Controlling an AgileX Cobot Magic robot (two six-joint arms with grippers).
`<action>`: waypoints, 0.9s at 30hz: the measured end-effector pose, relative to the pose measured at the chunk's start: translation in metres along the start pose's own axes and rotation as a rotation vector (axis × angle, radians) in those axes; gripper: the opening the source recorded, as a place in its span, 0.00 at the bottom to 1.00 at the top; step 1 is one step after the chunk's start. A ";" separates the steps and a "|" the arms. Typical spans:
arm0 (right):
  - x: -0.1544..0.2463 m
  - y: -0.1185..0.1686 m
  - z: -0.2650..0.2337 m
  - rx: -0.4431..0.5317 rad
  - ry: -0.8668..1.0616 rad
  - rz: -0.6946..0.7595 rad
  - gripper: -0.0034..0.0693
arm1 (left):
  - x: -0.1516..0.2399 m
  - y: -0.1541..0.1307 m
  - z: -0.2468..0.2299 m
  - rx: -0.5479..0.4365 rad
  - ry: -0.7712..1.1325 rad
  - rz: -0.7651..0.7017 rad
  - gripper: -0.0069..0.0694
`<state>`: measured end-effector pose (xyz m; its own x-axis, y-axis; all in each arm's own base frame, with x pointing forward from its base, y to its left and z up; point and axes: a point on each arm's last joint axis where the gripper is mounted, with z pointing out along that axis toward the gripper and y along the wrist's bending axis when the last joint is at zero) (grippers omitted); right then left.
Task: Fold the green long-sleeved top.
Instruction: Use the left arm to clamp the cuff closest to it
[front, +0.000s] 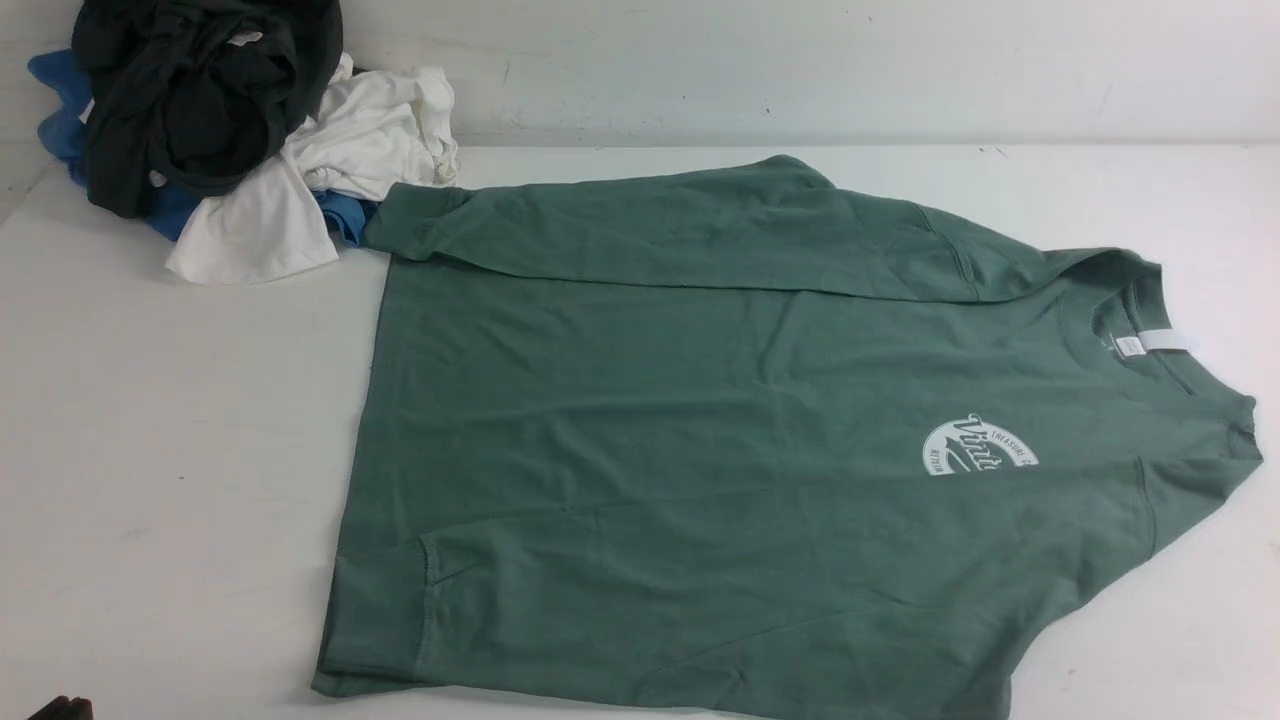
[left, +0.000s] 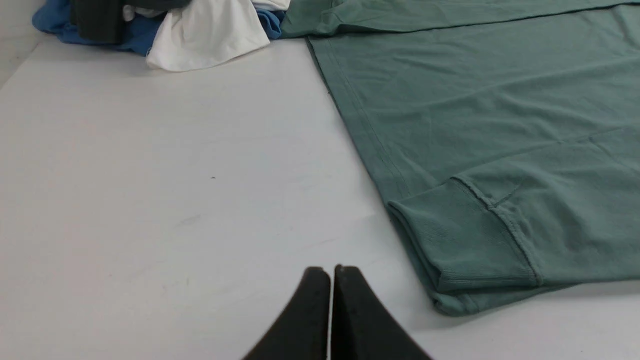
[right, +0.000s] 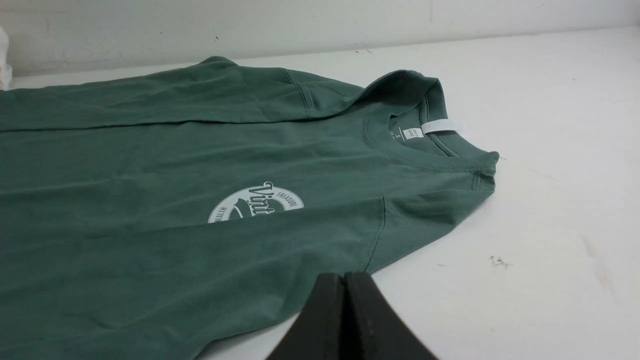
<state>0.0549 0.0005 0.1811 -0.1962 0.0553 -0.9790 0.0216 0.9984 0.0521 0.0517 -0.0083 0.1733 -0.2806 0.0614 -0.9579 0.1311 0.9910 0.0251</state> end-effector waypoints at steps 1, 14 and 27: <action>0.000 0.000 0.000 0.000 0.000 0.000 0.03 | 0.000 0.000 0.000 0.000 0.000 0.000 0.08; 0.000 0.000 0.000 0.000 0.000 0.000 0.03 | 0.000 0.000 0.000 0.000 0.000 0.000 0.08; 0.000 0.000 0.000 0.000 0.000 0.000 0.03 | 0.000 0.001 0.000 -0.010 0.002 0.042 0.08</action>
<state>0.0549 0.0005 0.1811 -0.1962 0.0553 -0.9790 0.0216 0.9984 0.0521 0.0518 -0.0074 0.1732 -0.2766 0.1033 -0.9554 0.1338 0.9887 0.0682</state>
